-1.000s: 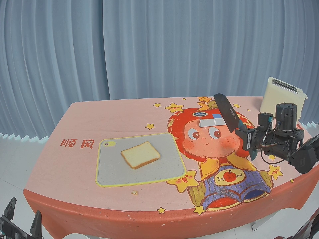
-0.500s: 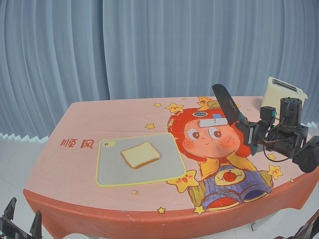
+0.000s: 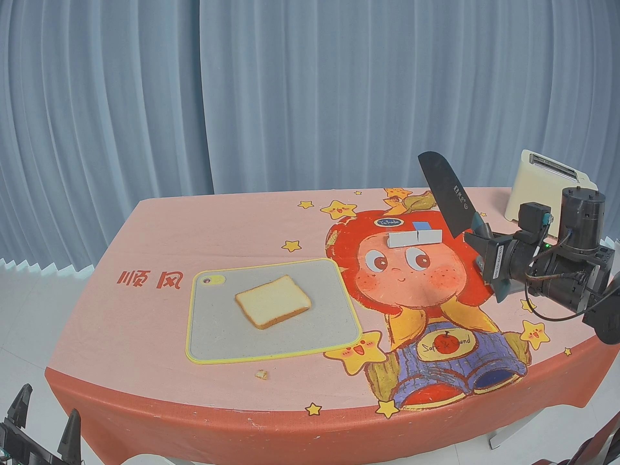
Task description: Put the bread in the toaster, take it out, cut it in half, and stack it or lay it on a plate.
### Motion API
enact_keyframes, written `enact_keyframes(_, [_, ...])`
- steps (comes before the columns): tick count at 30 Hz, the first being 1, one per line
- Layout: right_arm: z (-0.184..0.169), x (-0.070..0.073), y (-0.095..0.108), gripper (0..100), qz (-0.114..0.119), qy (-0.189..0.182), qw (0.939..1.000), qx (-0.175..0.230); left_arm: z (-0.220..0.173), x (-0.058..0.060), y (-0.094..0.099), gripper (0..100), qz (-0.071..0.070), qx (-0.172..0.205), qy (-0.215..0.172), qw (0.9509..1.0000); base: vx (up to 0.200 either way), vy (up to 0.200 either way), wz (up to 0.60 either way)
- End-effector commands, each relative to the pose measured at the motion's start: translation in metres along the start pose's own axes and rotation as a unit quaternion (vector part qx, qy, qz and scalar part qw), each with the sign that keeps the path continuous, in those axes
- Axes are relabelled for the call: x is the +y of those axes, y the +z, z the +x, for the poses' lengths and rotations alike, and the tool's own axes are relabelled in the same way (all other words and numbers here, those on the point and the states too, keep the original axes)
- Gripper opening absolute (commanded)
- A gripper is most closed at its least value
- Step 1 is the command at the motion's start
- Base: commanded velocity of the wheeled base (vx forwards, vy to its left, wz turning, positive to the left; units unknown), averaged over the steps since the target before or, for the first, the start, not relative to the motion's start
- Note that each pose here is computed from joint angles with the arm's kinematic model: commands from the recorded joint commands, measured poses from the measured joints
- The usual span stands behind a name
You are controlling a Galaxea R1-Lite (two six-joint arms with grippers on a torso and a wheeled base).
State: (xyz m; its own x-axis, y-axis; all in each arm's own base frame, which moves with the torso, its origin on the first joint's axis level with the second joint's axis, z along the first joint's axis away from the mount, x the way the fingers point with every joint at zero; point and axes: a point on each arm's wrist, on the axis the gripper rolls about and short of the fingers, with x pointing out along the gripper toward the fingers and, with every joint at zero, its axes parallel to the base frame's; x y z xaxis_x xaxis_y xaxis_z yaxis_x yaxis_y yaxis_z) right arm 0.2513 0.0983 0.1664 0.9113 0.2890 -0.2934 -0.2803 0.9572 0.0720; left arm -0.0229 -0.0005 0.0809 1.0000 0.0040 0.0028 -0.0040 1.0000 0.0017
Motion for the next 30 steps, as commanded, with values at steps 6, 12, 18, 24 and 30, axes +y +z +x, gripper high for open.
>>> enact_keyframes(6, [-0.031, 0.007, -0.013, 0, -0.007, 0.021, 0.9997, 0.006, 0.0, 0.0, -0.005, 100, 0.0, 0.001, 0.0, 1.0, 0.0, 0.0, 0.0])
enact_keyframes(12, [-0.048, 0.016, -0.011, 0, -0.013, 0.044, 0.9989, -0.009, 0.0, 0.0, -0.005, 100, 0.0, 0.001, 0.0, 1.0, 0.0, 0.0, 0.0])
enact_keyframes(18, [-0.062, 0.021, -0.019, 0, -0.02, 0.06, 0.998, -0.007, 0.0, 0.0, -0.005, 100, 0.0, 0.001, 0.0, 1.0, 0.0, 0.0, 0.0])
enact_keyframes(24, [-0.061, 0.023, -0.018, 0, -0.02, 0.051, 0.9985, -0.01, 0.0, 0.0, -0.005, 100, 0.0, 0.001, 0.0, 1.0, 0.0, 0.0, 0.0])
enact_keyframes(30, [-0.061, 0.025, -0.01, 0, -0.014, 0.056, 0.9977, -0.034, 0.0, 0.0, -0.005, 100, 0.0, 0.001, 0.0, 1.0, 0.0, 0.0, 0.0])
